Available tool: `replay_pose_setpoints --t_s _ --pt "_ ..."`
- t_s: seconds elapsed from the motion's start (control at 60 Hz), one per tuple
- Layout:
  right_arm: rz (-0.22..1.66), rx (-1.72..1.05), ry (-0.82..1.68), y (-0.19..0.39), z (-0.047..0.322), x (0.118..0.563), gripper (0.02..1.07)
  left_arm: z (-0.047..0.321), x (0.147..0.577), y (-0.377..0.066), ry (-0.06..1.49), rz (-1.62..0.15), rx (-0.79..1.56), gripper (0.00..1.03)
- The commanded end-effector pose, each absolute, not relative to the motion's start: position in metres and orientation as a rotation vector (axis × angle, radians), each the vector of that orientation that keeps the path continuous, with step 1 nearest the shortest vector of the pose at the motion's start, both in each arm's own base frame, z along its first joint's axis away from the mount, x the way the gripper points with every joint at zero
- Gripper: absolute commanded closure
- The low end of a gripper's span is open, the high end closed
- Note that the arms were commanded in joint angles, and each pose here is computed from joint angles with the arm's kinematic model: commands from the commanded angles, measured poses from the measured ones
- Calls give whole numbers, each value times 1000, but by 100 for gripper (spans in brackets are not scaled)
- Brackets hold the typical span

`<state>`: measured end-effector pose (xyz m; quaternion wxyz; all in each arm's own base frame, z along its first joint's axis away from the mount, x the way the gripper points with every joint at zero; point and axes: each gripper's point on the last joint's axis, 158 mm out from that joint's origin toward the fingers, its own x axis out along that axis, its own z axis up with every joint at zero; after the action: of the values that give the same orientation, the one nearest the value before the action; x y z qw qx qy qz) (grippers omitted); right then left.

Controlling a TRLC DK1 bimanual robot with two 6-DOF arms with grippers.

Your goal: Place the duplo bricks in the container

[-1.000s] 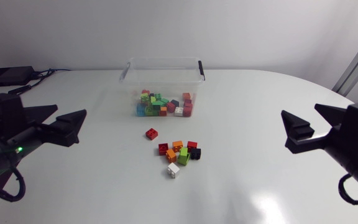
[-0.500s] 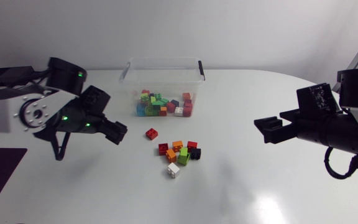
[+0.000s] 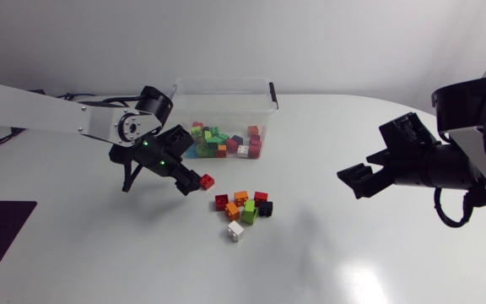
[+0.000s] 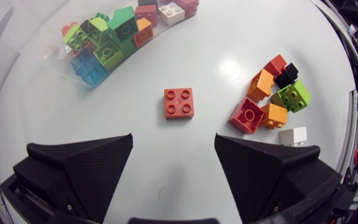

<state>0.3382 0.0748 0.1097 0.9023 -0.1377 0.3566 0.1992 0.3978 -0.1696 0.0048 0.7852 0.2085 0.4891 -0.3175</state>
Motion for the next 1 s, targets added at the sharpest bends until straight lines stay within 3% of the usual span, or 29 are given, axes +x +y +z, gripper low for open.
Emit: replay_pose_setpoints --t_s 0.0,0.117,0.367,0.483,0.65,0.983 --pt "473 -406 761 79 95 339 13 -4 404 -178 1071 -715 455 17" --pt "561 -445 792 102 81 333 8 -14 411 -182 1079 -719 456 21" --pt "720 -524 790 141 72 326 8 -21 421 -191 1064 -732 463 29" --pt "743 -535 823 148 63 330 8 -28 423 -198 1065 -743 467 39" --pt "782 -566 835 161 53 331 8 -37 424 -203 1077 -754 474 39" --pt "928 -727 815 186 31 335 8 -39 420 -215 1055 -811 468 71"
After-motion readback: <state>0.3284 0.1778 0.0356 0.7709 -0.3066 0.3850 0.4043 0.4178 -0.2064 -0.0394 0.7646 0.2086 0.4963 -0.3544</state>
